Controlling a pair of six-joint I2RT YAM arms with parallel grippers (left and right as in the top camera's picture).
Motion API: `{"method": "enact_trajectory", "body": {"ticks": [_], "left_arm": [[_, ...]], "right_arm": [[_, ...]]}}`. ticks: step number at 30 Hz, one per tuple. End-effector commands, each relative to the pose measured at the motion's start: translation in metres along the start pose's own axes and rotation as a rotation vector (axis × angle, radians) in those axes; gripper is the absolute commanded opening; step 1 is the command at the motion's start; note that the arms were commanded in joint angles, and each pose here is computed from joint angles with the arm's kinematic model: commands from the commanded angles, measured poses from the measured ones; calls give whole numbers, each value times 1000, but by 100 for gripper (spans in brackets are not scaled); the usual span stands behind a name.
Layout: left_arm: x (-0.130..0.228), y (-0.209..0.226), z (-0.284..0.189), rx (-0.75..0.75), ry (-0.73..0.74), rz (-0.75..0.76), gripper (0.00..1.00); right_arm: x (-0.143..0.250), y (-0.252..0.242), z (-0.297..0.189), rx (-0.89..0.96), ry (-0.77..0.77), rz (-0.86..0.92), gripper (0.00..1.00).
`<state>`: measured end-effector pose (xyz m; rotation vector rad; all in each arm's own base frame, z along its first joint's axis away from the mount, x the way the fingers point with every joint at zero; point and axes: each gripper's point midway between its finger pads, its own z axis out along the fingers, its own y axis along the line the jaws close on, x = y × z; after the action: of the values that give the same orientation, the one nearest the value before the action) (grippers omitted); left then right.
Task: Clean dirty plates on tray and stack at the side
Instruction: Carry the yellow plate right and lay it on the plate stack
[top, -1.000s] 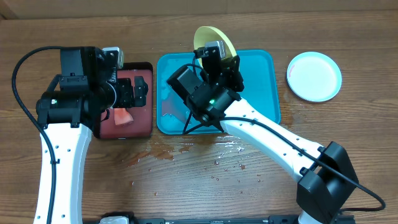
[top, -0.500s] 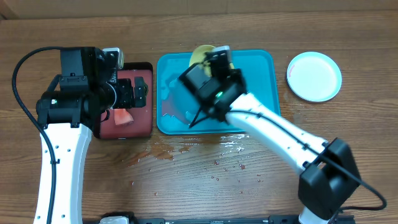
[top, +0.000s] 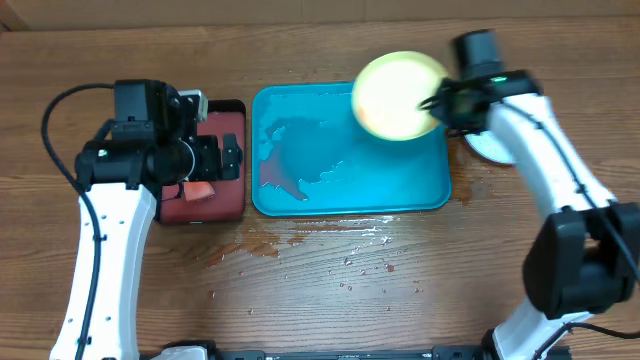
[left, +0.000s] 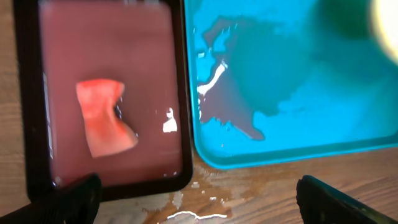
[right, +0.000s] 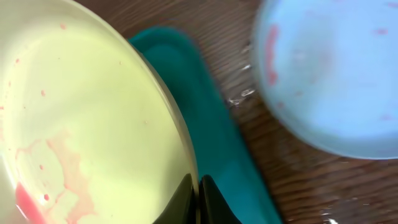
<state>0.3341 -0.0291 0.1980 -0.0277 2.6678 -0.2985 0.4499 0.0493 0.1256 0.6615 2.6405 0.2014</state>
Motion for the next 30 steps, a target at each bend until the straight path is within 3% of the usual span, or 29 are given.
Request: {"method": "enact_trajectory", "body": {"ticks": [1, 10, 16, 24, 26, 29, 30], "left_arm": [[4, -2, 10, 15, 19, 19, 100], [-3, -12, 13, 29, -11, 34, 100], [-6, -27, 15, 50, -29, 78, 100], [-8, -32, 16, 58, -38, 89, 100], [-8, -32, 16, 58, -39, 89, 100], [-8, -32, 16, 58, -38, 89, 100], [-8, -32, 16, 58, -38, 88, 100]], "right_arm": [[-21, -44, -3, -23, 34, 156, 4], [-54, -164, -10, 161, -35, 377, 4], [-50, -197, 5, 188, -53, 433, 4], [-42, -204, 14, 193, -49, 442, 4], [-44, -203, 14, 190, -56, 442, 19], [-44, -203, 14, 188, -57, 442, 65], [-44, -203, 14, 188, -57, 442, 70]]}}
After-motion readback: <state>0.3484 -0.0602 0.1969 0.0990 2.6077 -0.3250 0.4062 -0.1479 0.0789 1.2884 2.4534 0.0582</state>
